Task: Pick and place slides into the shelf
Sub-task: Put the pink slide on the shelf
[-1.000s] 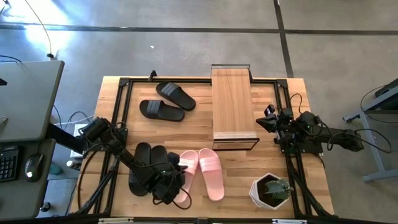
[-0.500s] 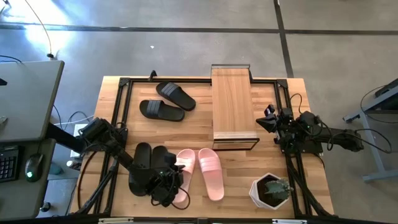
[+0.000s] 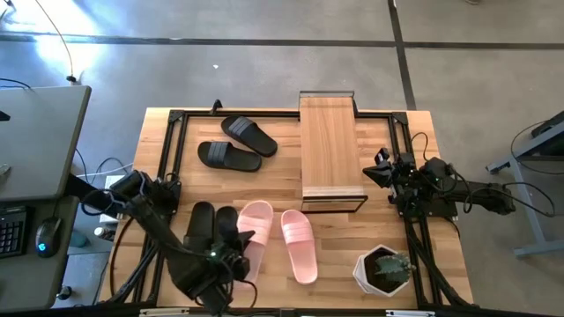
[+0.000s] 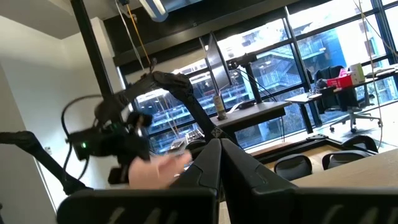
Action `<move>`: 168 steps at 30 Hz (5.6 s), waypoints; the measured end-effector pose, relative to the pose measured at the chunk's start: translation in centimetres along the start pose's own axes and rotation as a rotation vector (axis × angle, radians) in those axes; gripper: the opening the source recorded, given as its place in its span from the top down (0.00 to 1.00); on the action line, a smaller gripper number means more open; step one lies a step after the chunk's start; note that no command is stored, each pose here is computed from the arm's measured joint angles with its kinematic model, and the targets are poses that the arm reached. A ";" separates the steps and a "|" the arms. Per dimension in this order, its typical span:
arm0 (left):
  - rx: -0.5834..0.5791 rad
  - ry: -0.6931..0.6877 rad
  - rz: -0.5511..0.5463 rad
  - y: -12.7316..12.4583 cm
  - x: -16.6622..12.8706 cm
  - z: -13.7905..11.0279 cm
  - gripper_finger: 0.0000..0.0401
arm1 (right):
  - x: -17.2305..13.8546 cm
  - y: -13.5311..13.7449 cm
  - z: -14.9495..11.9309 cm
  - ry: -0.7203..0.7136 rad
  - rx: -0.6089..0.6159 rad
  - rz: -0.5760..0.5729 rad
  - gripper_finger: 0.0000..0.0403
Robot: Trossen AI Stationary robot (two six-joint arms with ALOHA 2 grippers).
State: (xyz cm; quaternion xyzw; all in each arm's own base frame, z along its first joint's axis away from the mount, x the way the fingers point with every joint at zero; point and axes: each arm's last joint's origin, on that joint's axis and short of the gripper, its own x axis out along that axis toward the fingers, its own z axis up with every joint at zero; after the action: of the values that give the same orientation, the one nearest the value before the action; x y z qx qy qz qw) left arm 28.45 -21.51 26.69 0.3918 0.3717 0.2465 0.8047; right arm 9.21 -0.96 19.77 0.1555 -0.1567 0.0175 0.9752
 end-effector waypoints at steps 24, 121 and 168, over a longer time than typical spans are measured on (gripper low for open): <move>-0.004 -0.878 -1.022 19.8 -1.3 5.0 1.00 | 0.0 0.0 0.0 -0.002 0.015 0.005 1.00; 0.309 -0.504 -0.401 24.9 39.1 -8.1 0.79 | -0.1 -0.8 -1.1 0.109 -0.272 -0.163 1.00; -0.407 0.189 -1.104 25.9 25.4 -4.7 0.80 | -0.2 -0.5 1.0 0.141 -0.224 -0.233 1.00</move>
State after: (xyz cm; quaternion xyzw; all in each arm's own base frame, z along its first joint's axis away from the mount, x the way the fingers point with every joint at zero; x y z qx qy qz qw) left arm 37.27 12.91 35.54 -0.0450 0.5358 -0.1085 0.8361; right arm 8.76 -1.76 20.47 0.0616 -0.0698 -0.1026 0.9904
